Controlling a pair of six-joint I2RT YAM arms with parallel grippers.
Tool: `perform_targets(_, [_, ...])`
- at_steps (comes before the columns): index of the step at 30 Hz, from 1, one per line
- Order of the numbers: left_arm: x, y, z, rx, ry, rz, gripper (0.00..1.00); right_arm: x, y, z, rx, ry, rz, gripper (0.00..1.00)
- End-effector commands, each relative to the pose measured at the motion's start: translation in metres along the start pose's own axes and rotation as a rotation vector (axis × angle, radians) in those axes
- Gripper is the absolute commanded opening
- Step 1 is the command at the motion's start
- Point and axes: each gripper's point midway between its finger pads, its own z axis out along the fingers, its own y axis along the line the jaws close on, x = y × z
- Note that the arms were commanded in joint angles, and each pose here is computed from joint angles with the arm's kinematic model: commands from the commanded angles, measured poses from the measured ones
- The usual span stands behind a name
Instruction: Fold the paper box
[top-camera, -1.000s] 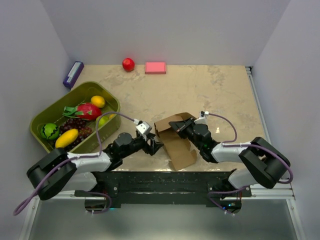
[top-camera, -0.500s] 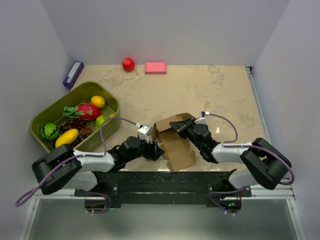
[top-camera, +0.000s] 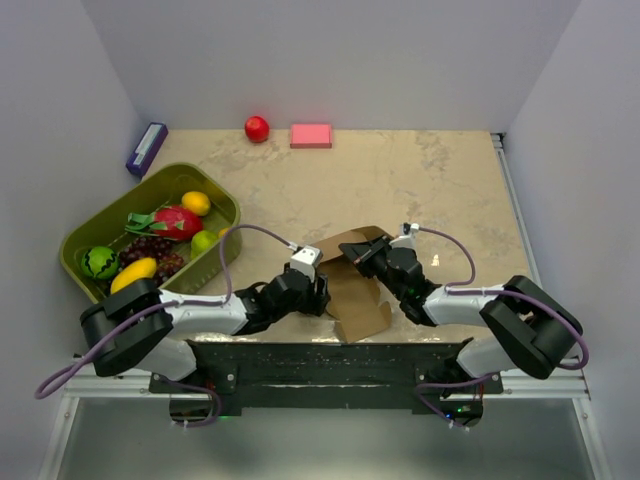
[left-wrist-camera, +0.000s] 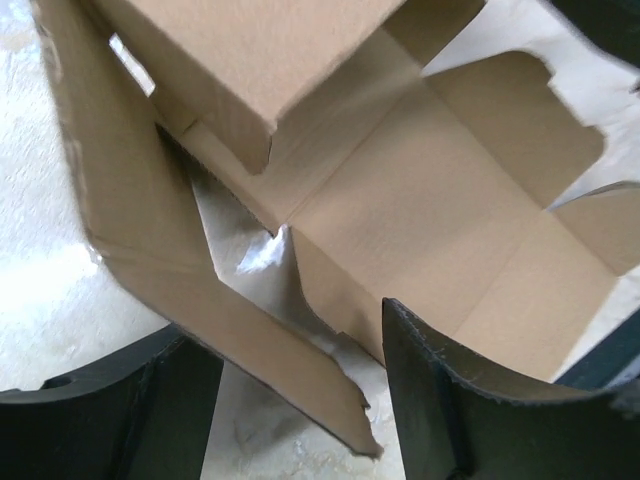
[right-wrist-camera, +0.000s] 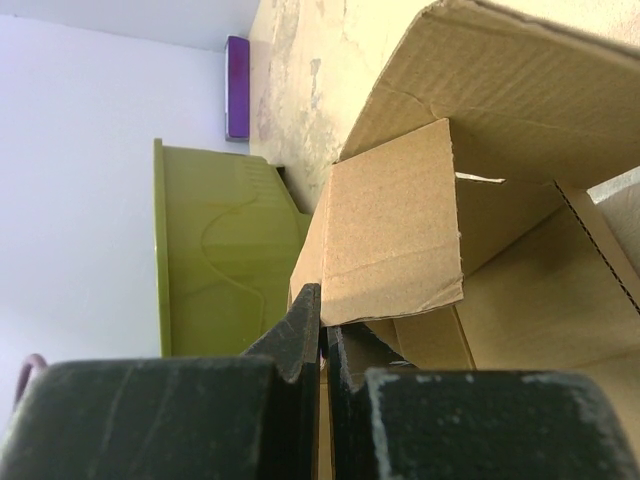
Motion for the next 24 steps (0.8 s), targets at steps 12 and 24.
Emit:
perform_targets(12, [0.02, 0.023, -0.002, -0.196, 0.098, 0.184, 0.54, 0.001, -0.018, -0.001, 0.052, -0.009, -0.012, 0.0])
perform_targets(24, [-0.008, 0.008, -0.002, -0.168, 0.007, 0.185, 0.42, 0.001, -0.02, -0.002, 0.058, -0.008, -0.011, 0.0])
